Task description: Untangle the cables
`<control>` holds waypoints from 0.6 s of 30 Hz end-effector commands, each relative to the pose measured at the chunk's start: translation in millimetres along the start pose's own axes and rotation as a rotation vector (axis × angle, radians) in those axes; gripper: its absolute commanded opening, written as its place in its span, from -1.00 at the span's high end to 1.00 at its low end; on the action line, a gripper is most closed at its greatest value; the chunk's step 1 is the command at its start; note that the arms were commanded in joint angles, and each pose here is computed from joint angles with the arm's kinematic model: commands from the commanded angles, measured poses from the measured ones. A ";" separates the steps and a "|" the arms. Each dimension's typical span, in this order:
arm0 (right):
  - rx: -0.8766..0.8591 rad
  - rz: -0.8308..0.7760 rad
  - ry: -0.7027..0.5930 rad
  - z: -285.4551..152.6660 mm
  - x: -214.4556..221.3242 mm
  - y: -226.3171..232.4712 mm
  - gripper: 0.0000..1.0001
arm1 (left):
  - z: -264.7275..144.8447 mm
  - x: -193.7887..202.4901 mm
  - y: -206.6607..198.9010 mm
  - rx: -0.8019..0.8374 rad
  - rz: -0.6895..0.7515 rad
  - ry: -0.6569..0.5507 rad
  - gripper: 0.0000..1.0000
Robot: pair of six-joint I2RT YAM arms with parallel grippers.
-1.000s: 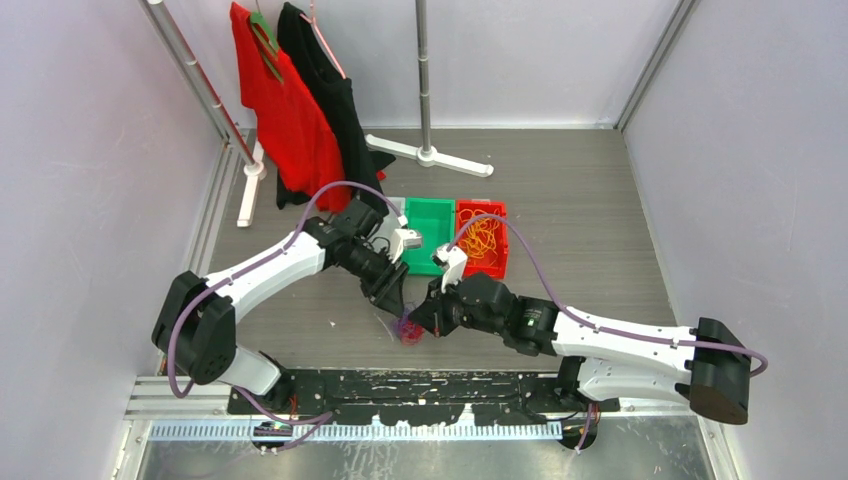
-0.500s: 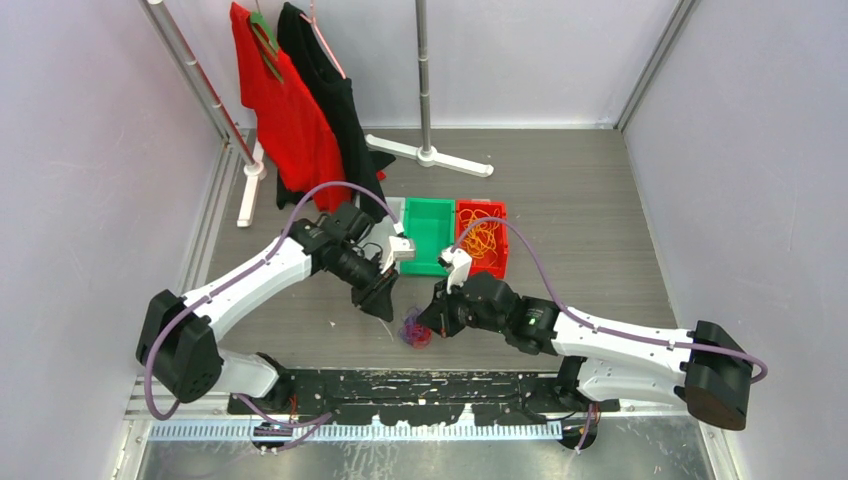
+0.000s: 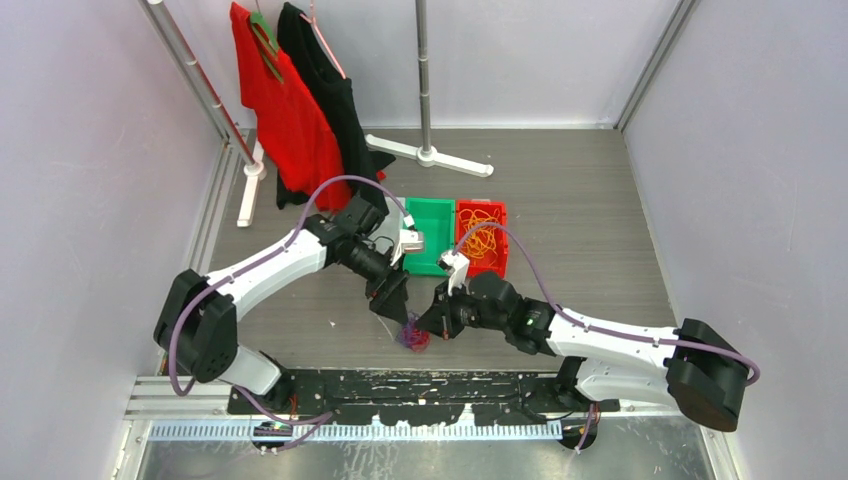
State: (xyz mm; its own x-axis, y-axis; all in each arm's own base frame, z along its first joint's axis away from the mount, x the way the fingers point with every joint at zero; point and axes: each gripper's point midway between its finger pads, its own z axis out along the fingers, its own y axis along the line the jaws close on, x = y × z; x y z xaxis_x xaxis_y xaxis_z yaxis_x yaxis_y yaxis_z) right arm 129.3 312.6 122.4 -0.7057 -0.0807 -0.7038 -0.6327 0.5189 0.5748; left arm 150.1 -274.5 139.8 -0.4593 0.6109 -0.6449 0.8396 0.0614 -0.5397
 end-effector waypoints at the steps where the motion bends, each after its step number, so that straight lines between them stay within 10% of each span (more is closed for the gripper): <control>1: -0.186 -0.032 -0.107 -5.3 -22.5 32.7 0.98 | 0.0 -21.6 -13.5 0.103 0.125 -0.074 -0.46; 18: -0.223 -0.029 -0.153 -5.0 -35.7 31.9 0.98 | 11.9 -8.9 -20.2 0.186 0.104 -0.065 0.21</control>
State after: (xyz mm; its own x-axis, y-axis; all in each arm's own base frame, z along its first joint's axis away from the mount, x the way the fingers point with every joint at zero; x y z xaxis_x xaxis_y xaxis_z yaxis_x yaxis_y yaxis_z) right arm 129.1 319.3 138.8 -0.6812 -0.0116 -0.7320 -0.6783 0.3863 0.6251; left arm 132.3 -283.3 149.5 -0.4093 0.5675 -0.7144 0.8096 -0.1353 -0.5712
